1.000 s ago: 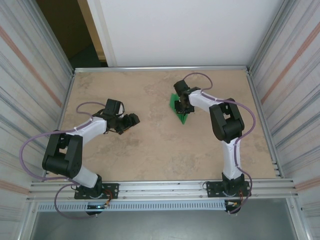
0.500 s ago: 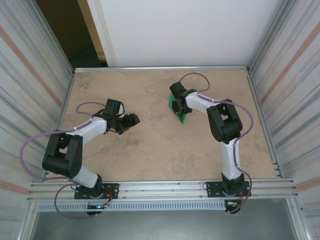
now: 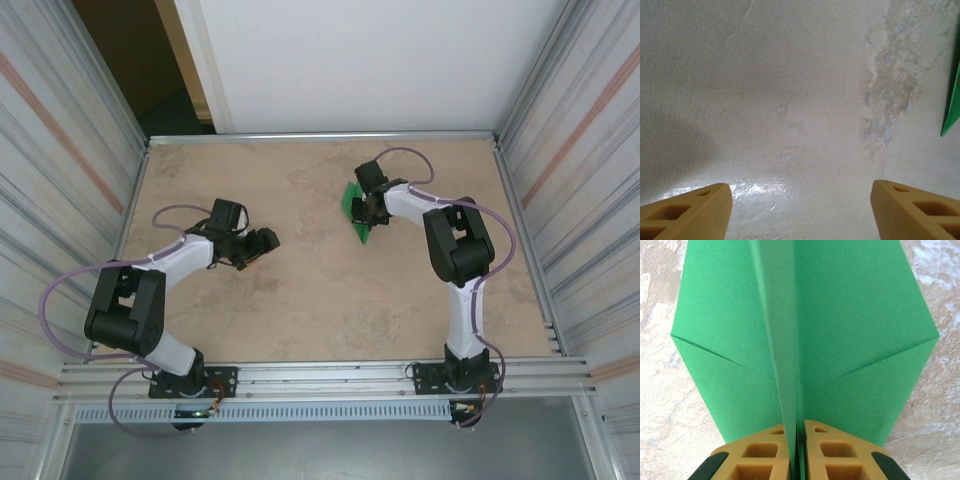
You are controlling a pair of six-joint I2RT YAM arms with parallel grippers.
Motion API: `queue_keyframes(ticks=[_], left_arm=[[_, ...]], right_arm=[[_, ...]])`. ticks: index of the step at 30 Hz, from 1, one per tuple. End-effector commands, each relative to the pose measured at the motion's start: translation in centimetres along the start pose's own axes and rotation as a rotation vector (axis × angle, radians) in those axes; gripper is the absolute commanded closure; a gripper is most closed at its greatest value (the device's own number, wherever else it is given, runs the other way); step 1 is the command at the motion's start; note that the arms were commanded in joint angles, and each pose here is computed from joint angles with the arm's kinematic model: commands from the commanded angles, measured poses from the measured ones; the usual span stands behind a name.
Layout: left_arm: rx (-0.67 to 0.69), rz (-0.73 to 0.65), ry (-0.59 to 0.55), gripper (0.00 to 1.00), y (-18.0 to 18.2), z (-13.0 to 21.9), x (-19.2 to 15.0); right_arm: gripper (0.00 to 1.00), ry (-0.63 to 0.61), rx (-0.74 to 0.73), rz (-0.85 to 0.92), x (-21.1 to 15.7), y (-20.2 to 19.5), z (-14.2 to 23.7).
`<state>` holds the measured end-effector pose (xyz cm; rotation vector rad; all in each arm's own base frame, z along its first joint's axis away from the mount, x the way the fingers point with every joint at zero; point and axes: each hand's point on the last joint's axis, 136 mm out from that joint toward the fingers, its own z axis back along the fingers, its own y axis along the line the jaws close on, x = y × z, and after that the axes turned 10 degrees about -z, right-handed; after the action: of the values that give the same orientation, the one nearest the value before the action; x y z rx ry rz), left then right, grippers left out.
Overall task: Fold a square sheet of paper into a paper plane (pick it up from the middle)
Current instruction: Move the paper plane to the top-center of the table.
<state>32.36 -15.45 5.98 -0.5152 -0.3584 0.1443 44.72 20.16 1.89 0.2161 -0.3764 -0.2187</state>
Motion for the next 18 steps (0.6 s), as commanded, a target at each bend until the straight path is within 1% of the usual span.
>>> queue_keyframes(ticks=[1,5,9,11,16,18], left_arm=[[0.011,0.005,0.011,0.23,0.5,0.0,-0.5],[0.021,0.001,-0.001,0.15,0.6,0.3,-0.5],[0.04,-0.015,-0.038,0.05,0.7,1.3,0.0],[0.047,-0.025,-0.056,0.02,0.7,1.8,0.2],[0.063,-0.042,-0.073,0.01,0.6,2.6,0.4],[0.065,-0.042,-0.076,0.01,0.6,2.7,0.4]], right_arm=[[0.88,0.139,-0.141,-0.002,-4.9,-3.7,-3.2],[0.88,0.134,-0.142,-0.003,-4.8,-3.6,-3.3],[0.89,0.13,-0.142,-0.004,-4.6,-3.5,-3.4],[0.89,0.134,-0.147,-0.003,-4.8,-3.6,-3.6],[0.87,0.131,-0.169,-0.009,-4.9,-4.0,-4.0],[0.85,0.128,-0.156,-0.007,-4.6,-3.5,-3.6]])
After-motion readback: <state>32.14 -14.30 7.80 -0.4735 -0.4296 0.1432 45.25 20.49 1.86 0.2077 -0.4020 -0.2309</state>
